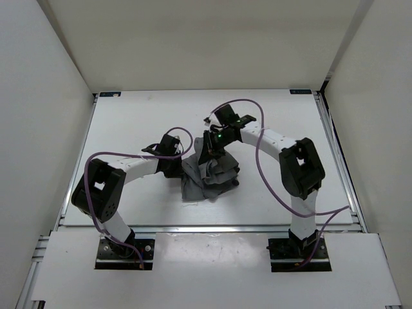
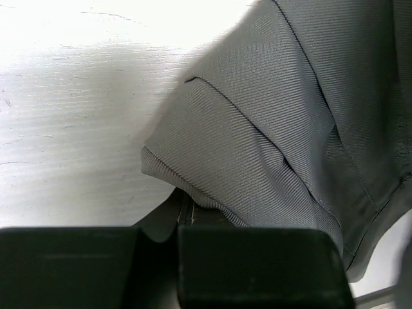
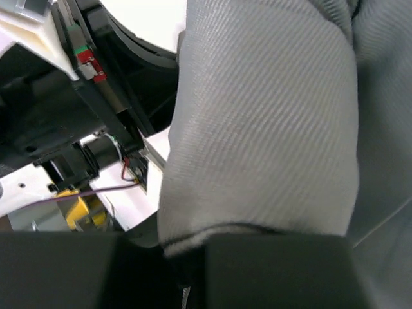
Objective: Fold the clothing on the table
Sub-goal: Fold the skirt
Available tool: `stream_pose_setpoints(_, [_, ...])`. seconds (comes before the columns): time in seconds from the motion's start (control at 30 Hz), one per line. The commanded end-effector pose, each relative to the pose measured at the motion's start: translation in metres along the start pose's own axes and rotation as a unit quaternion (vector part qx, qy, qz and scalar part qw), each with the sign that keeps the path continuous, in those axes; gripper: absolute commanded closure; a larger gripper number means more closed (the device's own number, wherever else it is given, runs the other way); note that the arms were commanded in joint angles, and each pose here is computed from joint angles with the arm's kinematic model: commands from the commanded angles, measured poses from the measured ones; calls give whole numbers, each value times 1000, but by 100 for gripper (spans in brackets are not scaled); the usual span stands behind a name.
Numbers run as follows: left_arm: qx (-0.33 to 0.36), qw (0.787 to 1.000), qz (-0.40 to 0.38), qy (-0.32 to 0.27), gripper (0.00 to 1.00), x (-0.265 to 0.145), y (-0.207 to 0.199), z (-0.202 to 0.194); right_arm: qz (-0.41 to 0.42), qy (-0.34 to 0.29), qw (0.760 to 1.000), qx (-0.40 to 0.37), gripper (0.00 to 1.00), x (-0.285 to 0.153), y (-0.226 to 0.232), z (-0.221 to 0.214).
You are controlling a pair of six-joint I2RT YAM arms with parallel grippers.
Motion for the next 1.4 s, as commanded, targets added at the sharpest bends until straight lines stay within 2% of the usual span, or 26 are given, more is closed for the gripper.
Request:
stream_pose_setpoints(0.0, [0,999,12,45,100,7,9,-24,10,46,999,-20,89,15,14,-7])
stream_pose_setpoints(0.03, [-5,999,14,44,100,8,11,-23,4,57,998,-16,83,18,14,-10])
stream_pose_setpoints(0.1, [-4,999,6,39,100,5,8,-21,5,66,997,-26,58,21,19,-12])
stream_pose_setpoints(0.13, [-6,999,14,39,100,6,12,-20,12,71,997,-32,53,21,22,-14])
stream_pose_setpoints(0.2, [-7,999,14,37,100,5,16,-18,41,64,996,-49,38,11,37,-16])
stream_pose_setpoints(0.3, [-24,999,14,34,100,0,26,-14,92,41,992,-80,35,-14,63,-16])
stream_pose_setpoints(0.37, [-28,999,23,29,100,-8,36,-12,100,17,991,-86,35,-32,71,-15])
stream_pose_setpoints(0.47, [-46,998,49,-12,100,-35,59,2,94,-27,992,-73,44,-62,62,-8])
stream_pose_setpoints(0.63, [-66,992,85,-60,100,-85,91,12,73,-64,995,-37,74,-80,30,5])
stream_pose_setpoints(0.7, [-59,992,62,-91,100,-105,84,29,67,-74,995,-27,82,-80,20,14])
stream_pose_setpoints(0.77, [-40,994,-10,-106,100,-117,55,42,63,-73,995,-11,91,-74,12,21])
stream_pose_setpoints(0.8, [-41,991,-66,-112,100,-123,38,49,67,-74,995,-10,92,-72,9,26])
stream_pose_setpoints(0.87, [-37,974,-166,-148,100,-133,6,70,69,-66,995,2,99,-61,1,33])
stream_pose_setpoints(0.9, [-40,966,-215,-140,100,-134,-10,74,67,-63,996,4,100,-55,-3,35])
stream_pose_setpoints(0.93, [-45,957,-241,-156,100,-137,-20,86,63,-56,996,9,100,-47,-7,36])
stream_pose_setpoints(1.0, [-30,946,-280,-160,100,-129,-43,98,62,-44,997,20,100,-38,-15,39])
stream_pose_setpoints(1.07, [-56,933,-321,-151,100,-119,-55,102,52,-32,998,28,100,-30,-22,37])
stream_pose_setpoints(1.1, [-65,933,-321,-147,100,-105,-55,99,44,-30,998,35,100,-27,-29,38])
stream_pose_setpoints(1.2, [-97,948,-281,-116,100,-65,-45,79,32,-6,998,57,100,-18,-48,23])
stream_pose_setpoints(1.27, [-107,961,-240,-85,100,-37,-31,51,31,2,997,72,100,-18,-58,16])
stream_pose_setpoints(1.37, [-132,967,-215,-43,100,-11,-13,10,15,12,996,88,99,-19,-77,0])
Point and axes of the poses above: each gripper's point midway between its finger pads, its own x axis out along the fingers, its own y axis along the line the jaws close on, z = x × y, the point moved 6 cm from there along -x, back along the fingers, and after that the axes turned 13 degrees about x, right-handed, at the moved point
